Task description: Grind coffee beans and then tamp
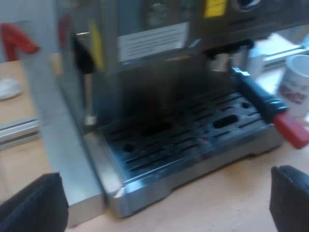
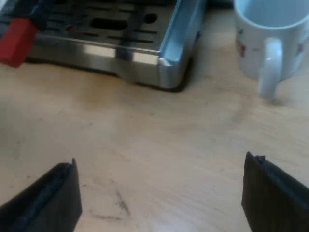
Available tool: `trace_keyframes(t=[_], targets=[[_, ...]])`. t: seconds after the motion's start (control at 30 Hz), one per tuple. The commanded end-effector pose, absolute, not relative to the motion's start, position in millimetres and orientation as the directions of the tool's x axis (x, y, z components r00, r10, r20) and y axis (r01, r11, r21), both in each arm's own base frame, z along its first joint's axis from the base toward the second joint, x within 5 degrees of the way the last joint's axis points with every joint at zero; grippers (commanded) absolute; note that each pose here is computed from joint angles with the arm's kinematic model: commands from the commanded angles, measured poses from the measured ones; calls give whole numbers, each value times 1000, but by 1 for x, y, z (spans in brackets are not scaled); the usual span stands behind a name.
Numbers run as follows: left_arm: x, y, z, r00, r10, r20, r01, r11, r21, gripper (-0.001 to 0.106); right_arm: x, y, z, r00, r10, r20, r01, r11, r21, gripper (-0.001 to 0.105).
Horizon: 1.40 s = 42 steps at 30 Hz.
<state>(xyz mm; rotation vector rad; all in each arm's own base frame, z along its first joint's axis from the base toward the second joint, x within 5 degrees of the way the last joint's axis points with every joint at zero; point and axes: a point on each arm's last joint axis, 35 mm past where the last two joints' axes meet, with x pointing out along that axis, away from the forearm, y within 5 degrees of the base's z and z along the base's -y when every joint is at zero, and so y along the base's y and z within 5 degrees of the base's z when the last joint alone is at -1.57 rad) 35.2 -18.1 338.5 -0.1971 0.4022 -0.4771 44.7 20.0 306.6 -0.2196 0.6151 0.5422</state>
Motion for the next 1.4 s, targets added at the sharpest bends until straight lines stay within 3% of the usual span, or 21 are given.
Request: trace_keyframes(t=[0.03,0.27,0.5,0.67,0.87,1.07,1.4], targets=[[37,-21,345,787,-534,-309,456,841,-293,86,46,23,316,657,459,-598,-590,807,-29,71],[55,-36,343,639,-678,-364,615,734,-288,86,61,36,322,539,565,-624,-710,704,24,71],[73,-62,338,404,-843,-356,801,513,-308,86,75,54,323,466,634,-617,-825,564,-43,71],[85,-77,322,343,-881,-326,847,440,-297,86,79,66,323,439,654,-616,-860,505,-76,71],[91,-86,300,326,-902,-282,876,400,-269,86,79,77,321,485,627,-610,-851,500,-164,71],[95,-89,269,322,-899,-296,872,403,-278,86,79,94,302,511,653,-560,-835,532,-142,71],[96,-89,239,317,-896,-310,851,413,-324,86,70,116,265,638,614,-464,-755,617,-221,71]])
